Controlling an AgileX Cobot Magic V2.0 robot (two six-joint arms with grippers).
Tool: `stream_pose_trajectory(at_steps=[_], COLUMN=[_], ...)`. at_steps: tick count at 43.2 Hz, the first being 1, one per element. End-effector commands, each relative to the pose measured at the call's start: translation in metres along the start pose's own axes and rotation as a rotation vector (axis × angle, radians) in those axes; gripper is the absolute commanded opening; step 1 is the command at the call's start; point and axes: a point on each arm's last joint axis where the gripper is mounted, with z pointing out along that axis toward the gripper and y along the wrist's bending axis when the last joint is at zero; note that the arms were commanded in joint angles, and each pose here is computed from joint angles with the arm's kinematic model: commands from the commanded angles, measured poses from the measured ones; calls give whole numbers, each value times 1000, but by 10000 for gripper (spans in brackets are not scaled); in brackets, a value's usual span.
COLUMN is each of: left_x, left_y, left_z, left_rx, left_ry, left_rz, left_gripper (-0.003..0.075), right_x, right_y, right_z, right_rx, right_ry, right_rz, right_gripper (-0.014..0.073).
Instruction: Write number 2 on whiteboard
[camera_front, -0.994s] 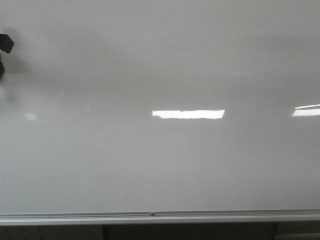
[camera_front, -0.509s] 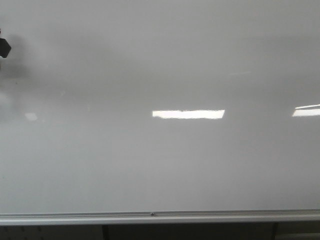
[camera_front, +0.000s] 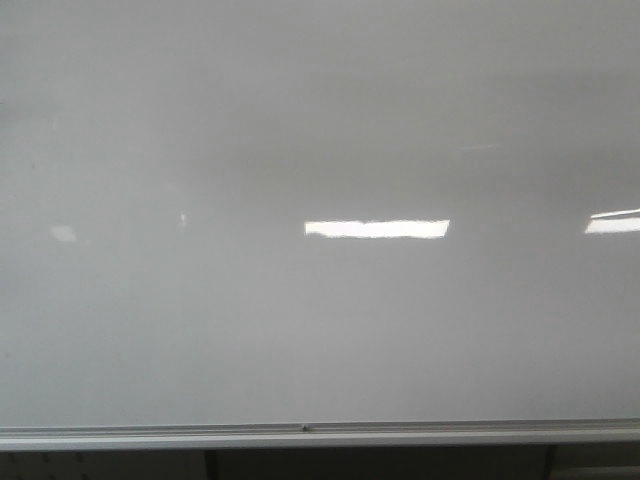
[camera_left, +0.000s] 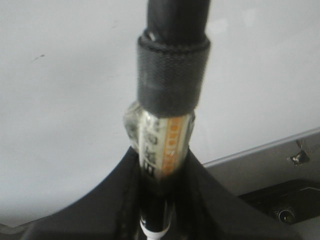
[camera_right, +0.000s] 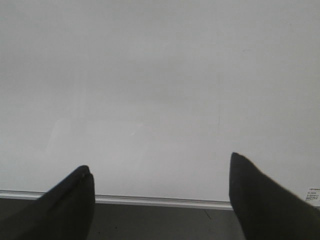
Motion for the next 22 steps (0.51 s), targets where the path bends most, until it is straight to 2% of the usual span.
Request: stream_pose_trajectory(at_steps=[1, 11, 22], left_x=[-1, 16, 28], left_y=[-20, -71, -121], left_z=[-44, -78, -93], left_rx=[20, 157, 297], left_ry=[-109, -112, -107], left_rz=[131, 441, 663], left_gripper=[59, 58, 58], right_x=[-14, -15, -14], right_y=[-1, -1, -1], right_z=[-4, -4, -4], right_rx=[10, 10, 10], right_ry=[-89, -100, -91], right_rz=[-6, -6, -6], right_gripper=[578, 578, 578])
